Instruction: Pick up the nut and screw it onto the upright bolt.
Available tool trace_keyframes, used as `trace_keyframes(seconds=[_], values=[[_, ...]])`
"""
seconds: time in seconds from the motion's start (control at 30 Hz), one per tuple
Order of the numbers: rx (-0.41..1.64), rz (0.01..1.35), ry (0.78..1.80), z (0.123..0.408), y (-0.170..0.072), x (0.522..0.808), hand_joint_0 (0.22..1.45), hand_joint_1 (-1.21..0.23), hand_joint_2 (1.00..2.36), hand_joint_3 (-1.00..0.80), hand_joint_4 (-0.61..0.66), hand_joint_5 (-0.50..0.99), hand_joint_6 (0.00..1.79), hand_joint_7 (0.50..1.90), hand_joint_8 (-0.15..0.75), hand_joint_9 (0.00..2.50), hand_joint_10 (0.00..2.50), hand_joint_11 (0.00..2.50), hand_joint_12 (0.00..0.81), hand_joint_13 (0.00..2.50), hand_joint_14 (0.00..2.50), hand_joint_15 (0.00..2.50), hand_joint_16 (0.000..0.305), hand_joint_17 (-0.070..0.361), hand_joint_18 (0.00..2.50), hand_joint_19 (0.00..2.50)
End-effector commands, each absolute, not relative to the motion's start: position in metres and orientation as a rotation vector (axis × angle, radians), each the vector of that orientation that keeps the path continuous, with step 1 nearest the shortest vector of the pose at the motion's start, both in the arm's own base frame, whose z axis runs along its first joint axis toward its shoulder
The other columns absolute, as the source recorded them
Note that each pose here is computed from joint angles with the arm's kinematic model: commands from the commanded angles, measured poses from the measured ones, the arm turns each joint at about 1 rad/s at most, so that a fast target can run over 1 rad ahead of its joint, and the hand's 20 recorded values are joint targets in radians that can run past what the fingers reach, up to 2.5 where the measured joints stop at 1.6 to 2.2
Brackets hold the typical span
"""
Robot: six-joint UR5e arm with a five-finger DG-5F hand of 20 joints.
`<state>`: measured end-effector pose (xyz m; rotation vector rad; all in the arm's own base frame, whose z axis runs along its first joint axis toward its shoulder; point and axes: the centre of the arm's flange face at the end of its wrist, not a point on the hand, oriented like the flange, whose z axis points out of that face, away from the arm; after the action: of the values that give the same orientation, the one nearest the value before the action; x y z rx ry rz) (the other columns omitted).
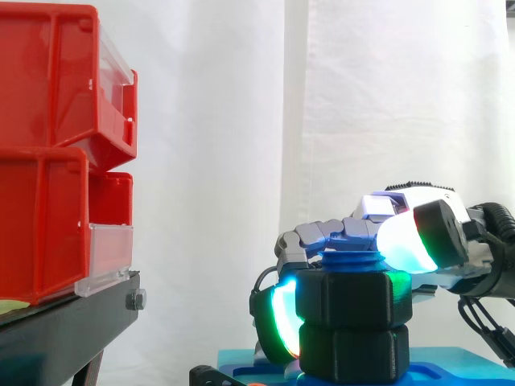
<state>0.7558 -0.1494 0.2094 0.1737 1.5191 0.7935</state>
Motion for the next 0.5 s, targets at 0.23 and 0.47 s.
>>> trace_keyframes(seconds=[0.23,0.47], values=[[0.184,0.797,1.538,0.2067,-0.1489,0.7540,0.44,-0.35,1.00,-0.50,0.20,0.05,0.52,1.36,0.277,1.07,0.00,0.00,0.257,0.77,0.00,0.00,0.019,0.042,0.37,0.00],[0.185,0.794,1.538,0.2067,-0.1491,0.7541,0.43,-0.37,1.00,-0.50,0.21,0.05,0.52,1.37,0.277,1.06,0.00,0.00,0.260,0.77,0.00,0.00,0.020,0.044,0.38,0.00]])
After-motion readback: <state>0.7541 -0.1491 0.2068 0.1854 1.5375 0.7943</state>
